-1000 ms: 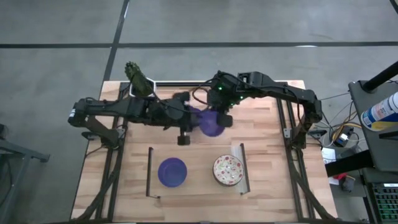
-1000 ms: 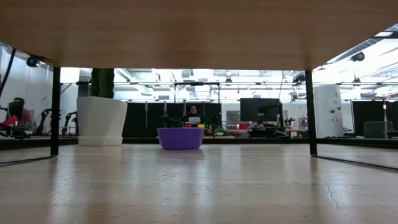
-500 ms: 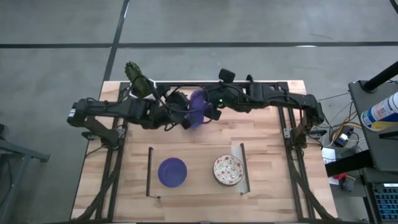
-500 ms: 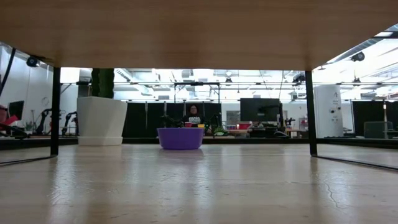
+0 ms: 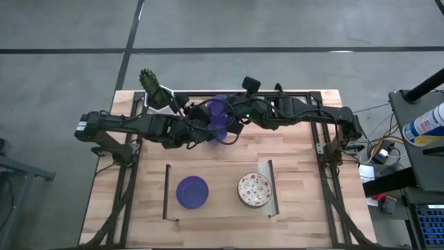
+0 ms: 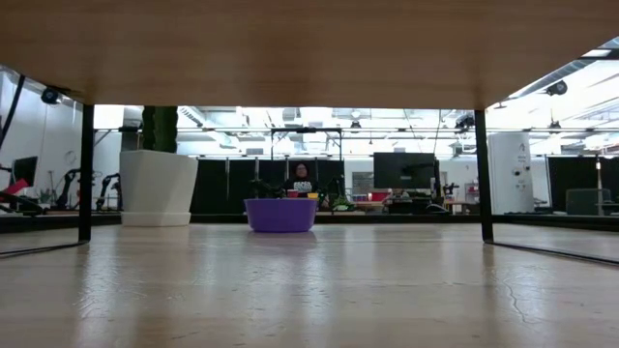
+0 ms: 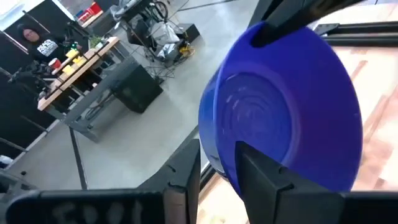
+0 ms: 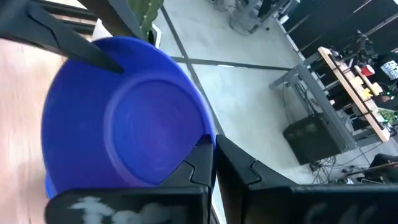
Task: Pick & Place Mini bowls
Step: Stack the right blue bowl on the blue bowl on the shelf
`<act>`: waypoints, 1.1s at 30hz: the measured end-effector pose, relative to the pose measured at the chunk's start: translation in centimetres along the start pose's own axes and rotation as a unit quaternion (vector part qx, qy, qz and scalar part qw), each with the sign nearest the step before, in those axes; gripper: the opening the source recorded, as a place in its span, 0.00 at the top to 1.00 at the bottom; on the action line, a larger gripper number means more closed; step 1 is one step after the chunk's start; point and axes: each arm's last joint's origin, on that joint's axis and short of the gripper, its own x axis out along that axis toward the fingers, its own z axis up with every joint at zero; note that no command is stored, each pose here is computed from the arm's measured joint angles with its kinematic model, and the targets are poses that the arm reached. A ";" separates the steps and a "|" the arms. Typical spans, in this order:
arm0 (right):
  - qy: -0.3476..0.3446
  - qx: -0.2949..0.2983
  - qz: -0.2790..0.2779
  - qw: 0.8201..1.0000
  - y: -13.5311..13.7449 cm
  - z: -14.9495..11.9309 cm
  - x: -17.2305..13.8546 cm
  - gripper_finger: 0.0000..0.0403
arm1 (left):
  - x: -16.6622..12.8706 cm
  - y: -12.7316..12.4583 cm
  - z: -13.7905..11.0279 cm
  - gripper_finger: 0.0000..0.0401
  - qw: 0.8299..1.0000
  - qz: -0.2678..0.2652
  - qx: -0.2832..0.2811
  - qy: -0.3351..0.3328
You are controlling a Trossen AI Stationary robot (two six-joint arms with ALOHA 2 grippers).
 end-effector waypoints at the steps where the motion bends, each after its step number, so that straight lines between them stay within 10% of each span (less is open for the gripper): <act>1: -0.001 -0.001 0.001 1.000 0.1 0.0 0.0 0.98 | 0.1 0.0 0.0 0.76 1.000 0.001 0.001 0.001; 26: -0.008 -0.008 0.022 1.000 0.4 0.1 -0.4 0.98 | 0.3 0.7 0.7 1.00 0.997 -0.019 0.073 -0.001; 33: -0.021 -0.048 0.036 0.998 0.3 0.2 -0.9 0.82 | 0.2 1.5 1.2 1.00 0.995 -0.057 0.083 0.009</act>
